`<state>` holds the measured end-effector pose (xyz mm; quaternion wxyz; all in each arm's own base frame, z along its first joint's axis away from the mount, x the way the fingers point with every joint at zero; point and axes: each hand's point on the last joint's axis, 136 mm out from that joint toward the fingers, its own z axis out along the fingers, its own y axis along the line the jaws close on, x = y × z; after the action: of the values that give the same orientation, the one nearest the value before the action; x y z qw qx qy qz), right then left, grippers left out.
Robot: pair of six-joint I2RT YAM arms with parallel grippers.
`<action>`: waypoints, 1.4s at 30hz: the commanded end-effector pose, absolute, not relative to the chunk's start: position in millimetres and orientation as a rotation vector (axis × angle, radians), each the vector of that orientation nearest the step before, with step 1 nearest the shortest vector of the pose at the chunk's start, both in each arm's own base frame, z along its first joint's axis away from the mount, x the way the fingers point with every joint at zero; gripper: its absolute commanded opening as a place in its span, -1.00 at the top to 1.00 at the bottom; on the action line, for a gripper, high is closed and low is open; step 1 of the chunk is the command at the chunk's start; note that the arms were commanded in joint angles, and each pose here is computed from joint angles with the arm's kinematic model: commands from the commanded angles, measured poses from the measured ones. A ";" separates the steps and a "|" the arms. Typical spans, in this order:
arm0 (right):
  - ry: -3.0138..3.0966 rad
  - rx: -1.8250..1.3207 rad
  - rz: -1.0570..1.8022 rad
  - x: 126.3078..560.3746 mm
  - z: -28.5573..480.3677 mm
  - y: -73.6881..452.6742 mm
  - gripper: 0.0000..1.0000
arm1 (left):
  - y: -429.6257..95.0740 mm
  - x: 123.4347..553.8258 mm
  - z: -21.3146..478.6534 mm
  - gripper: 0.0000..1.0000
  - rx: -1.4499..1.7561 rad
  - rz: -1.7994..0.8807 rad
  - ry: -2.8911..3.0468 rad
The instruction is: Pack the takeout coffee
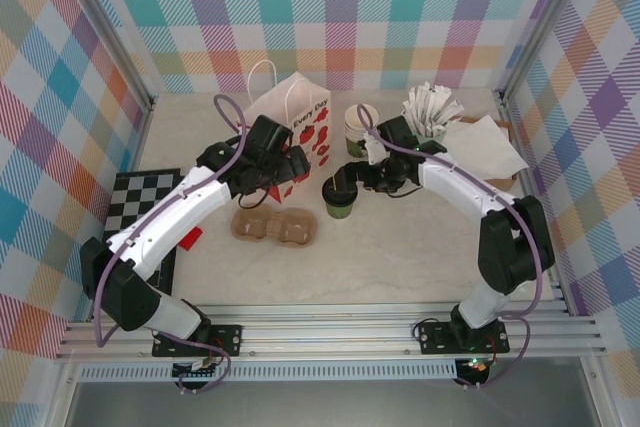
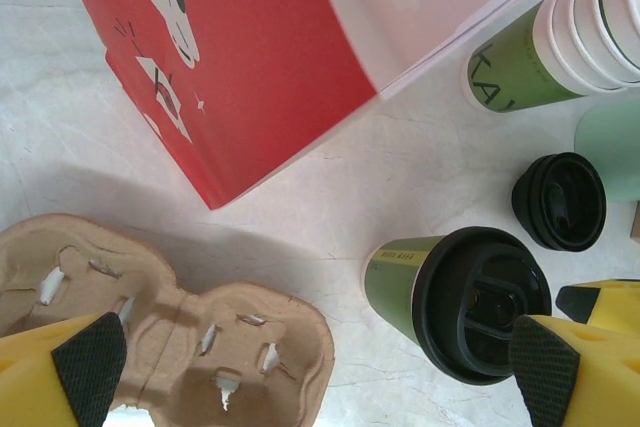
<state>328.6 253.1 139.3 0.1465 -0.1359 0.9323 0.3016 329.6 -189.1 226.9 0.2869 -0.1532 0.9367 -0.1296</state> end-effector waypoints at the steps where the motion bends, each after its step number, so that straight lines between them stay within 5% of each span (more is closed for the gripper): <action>1: 2.681 -0.534 0.783 330.6 138.6 259.6 -1.00 | -186.1 330.8 214.1 -1.00 -0.451 -0.322 2.534; 42: 2.815 -0.588 0.704 323.5 102.9 281.7 -0.93 | -183.2 328.7 178.9 -1.00 -0.489 -0.241 2.626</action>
<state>330.0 278.6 116.5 0.1144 -0.2002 0.9450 0.2320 332.4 -188.3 194.4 0.2516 -0.1743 0.9462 -0.1049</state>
